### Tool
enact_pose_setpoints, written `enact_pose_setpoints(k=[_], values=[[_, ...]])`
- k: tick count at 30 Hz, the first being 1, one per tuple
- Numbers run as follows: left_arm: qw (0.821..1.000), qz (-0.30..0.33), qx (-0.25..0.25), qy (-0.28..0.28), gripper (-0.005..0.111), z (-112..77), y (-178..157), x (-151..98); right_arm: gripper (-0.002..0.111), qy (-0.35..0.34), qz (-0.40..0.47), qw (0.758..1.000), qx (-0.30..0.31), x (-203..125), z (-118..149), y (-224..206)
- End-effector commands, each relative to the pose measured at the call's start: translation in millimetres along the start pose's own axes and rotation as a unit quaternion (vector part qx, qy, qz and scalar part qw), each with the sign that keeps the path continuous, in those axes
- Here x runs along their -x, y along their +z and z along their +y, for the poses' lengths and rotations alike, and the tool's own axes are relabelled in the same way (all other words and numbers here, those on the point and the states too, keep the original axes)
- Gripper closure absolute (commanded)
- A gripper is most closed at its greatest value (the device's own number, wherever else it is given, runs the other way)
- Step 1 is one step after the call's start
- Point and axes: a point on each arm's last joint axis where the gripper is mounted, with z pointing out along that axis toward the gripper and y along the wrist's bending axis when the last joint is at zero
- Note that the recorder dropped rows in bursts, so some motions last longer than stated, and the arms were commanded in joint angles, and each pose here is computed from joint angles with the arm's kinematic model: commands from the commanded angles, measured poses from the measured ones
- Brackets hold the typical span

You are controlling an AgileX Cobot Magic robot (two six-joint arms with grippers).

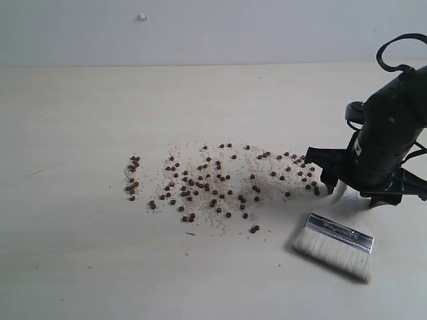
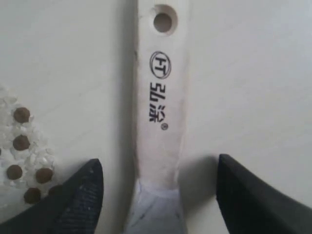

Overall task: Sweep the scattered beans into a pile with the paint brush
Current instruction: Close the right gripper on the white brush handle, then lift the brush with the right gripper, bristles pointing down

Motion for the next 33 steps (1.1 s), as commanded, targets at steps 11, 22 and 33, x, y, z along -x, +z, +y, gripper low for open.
enact_pose_setpoints(k=[11,22,33], values=[[1.000,-0.001,-0.002,-0.002,0.107,0.1,-0.5,-0.8,0.047,0.003,-0.008,1.000,0.008,0.5,2.0,3.0],[1.000,-0.001,-0.002,-0.002,0.107,0.1,-0.5,-0.8,0.091,-0.012,-0.001,1.000,-0.007,-0.8,-0.6,3.0],[1.000,-0.001,-0.002,-0.002,0.107,0.1,-0.5,-0.8,0.108,-0.165,-0.018,0.986,-0.032,3.6,-4.6,1.4]])
